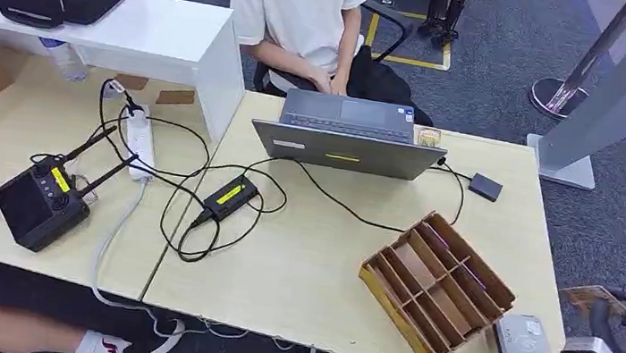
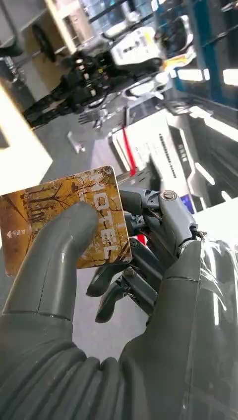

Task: Pass the card to the sensor for recognition and then transmit it.

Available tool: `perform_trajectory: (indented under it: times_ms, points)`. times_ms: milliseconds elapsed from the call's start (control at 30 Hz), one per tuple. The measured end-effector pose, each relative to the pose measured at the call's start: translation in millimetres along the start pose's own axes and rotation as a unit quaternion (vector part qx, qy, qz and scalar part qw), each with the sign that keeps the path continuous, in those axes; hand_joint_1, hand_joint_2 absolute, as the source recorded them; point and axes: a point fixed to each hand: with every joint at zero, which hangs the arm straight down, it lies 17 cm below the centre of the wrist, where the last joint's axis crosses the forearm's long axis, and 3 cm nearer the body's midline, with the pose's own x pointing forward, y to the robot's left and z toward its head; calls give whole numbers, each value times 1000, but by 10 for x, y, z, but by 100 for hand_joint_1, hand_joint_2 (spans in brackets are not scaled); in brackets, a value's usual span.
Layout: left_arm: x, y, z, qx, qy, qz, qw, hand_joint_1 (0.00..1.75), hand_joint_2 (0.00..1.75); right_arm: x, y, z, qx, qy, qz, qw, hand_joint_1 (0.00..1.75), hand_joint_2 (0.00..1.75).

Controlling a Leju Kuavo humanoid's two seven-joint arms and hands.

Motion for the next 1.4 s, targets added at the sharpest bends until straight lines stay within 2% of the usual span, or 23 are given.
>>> perform_trajectory:
  times_ms: [467,900,1200,1400]
  points:
    - [0,-2,-3,5,0,-10,1000,0,175,-166,951,758,94,59,7,994,175,175]
    - [4,-3,-3,6,0,-9,1000,0,175,-133,1345,1053,130,85,-7,988,175,175]
    - [0,-3,-3,6,1,-13,1000,0,175,-72,1425,1049,130,81,-9,988,175,175]
    - [-1,1,-3,5,1,-20,1000,0,175,162,1349,793,114,68,-43,990,175,175]
